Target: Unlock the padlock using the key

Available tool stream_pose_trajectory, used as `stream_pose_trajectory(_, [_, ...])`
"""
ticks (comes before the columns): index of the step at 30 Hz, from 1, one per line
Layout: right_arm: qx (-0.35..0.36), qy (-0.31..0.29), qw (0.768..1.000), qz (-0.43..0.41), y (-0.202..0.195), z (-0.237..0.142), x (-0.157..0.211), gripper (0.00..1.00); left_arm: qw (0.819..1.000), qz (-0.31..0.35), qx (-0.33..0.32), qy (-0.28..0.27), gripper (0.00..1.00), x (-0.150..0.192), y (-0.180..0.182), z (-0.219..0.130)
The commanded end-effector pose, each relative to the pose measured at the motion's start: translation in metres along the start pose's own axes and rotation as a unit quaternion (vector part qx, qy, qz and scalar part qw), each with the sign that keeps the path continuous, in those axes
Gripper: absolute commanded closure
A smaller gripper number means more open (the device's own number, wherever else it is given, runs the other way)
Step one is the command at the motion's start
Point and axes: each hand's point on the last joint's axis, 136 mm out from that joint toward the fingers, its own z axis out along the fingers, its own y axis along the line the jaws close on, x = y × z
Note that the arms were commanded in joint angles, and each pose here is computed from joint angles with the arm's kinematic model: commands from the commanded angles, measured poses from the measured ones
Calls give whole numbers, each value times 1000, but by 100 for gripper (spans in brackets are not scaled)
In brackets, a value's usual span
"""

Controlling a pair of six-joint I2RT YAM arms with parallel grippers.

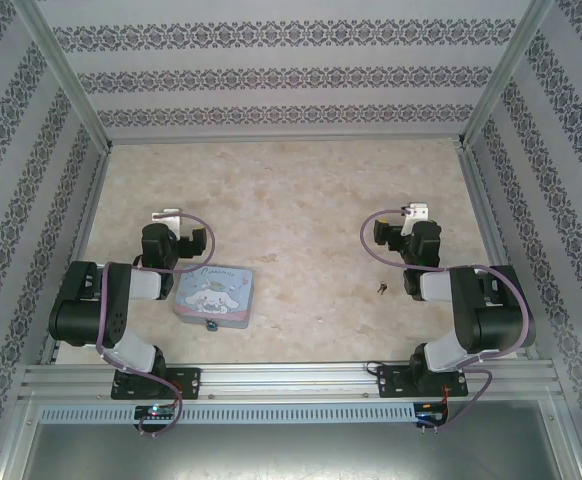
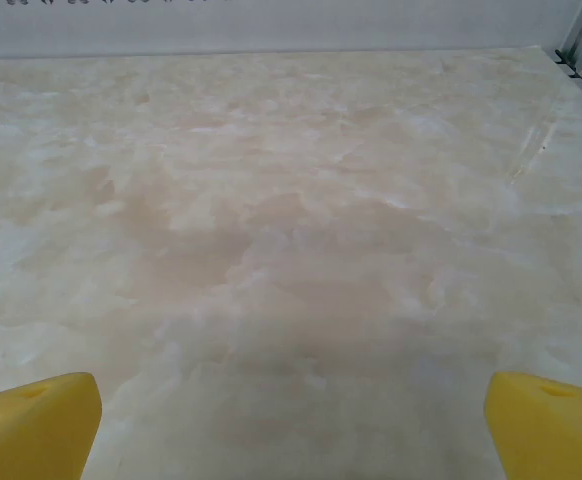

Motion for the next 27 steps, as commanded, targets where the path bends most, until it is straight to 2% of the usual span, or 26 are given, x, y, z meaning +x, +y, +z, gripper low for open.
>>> stream_pose_trajectory(1, [-4,-33,999,-7,0,0,-21,2,1000,8,5,-29,0,-19,0,0])
stream_pose_trajectory(22, [-13,-34,999,3,-1,0,-22,2,999,8,6,-30,0,-20,0,0])
stream_pose_trajectory(27, [23,1,1000,18,-12,-10,-49,2,999,-12,-30,-10,0,-31,13,-1])
